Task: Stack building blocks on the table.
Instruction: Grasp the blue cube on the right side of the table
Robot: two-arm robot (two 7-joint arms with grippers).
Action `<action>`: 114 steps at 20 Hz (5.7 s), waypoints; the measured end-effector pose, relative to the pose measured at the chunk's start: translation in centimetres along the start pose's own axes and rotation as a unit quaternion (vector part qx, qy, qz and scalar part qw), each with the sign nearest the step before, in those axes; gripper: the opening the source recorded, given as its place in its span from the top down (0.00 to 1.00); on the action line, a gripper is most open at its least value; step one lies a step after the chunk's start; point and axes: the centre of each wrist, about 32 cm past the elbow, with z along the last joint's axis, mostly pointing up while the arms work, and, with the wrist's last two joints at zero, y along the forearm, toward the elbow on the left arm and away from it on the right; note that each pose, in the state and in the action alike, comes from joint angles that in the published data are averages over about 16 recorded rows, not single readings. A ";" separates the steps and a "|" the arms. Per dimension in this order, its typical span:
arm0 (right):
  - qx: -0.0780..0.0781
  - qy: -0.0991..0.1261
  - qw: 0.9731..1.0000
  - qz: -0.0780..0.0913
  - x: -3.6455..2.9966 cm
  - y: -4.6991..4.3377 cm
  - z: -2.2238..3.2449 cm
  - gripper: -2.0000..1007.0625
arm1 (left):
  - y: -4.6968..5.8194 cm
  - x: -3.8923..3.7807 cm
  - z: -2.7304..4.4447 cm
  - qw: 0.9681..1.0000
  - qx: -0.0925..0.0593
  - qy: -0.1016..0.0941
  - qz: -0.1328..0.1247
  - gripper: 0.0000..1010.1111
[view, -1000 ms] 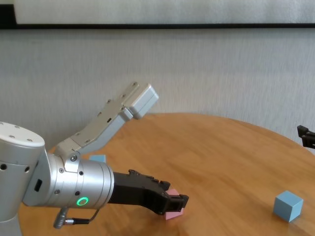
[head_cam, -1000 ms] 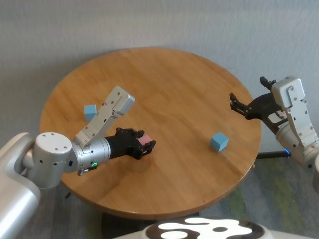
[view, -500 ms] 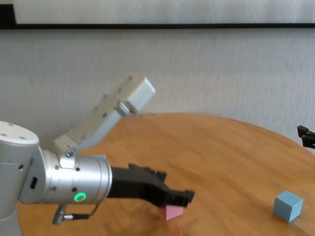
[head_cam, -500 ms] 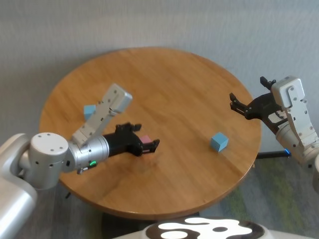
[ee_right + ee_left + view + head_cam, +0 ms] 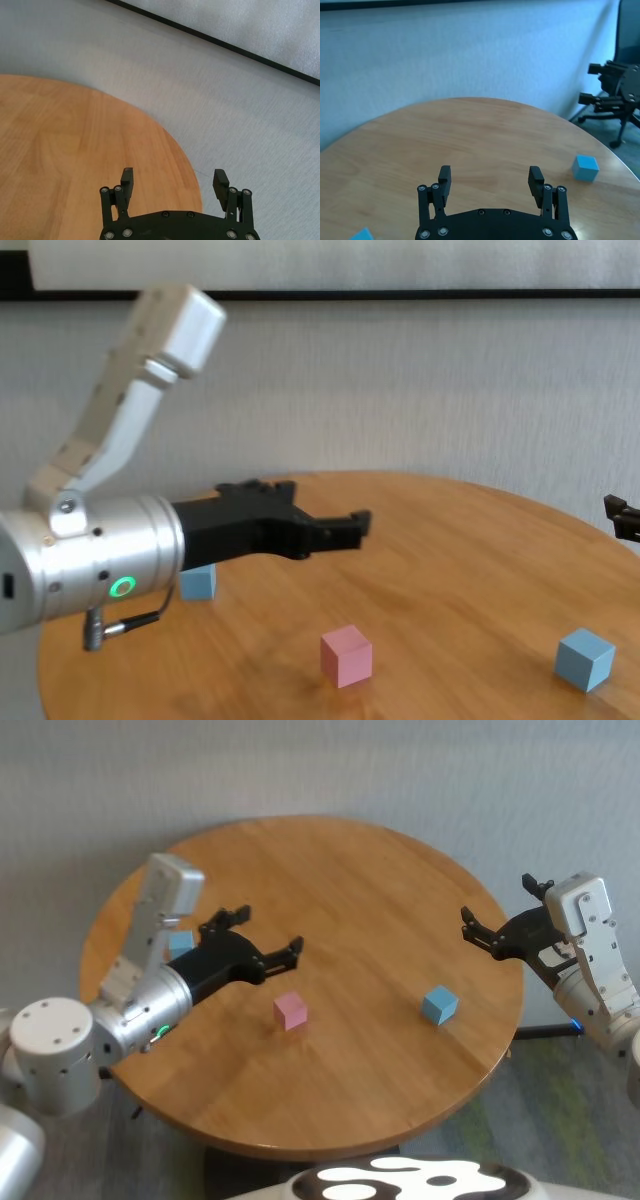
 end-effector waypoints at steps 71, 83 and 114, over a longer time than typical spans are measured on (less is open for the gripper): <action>-0.079 0.060 0.994 0.052 0.94 -1.90 2.24 0.00 | 0.5 1.36 -3.91 0.996 -0.077 0.029 0.030 0.01; -0.140 0.078 0.978 0.133 1.82 -3.47 2.92 0.00 | 0.5 1.39 -3.88 0.996 -0.077 0.029 0.026 0.01; -0.184 0.083 0.964 0.172 0.13 -0.72 0.97 0.00 | 0.5 1.40 -3.86 0.996 -0.077 0.030 0.024 0.01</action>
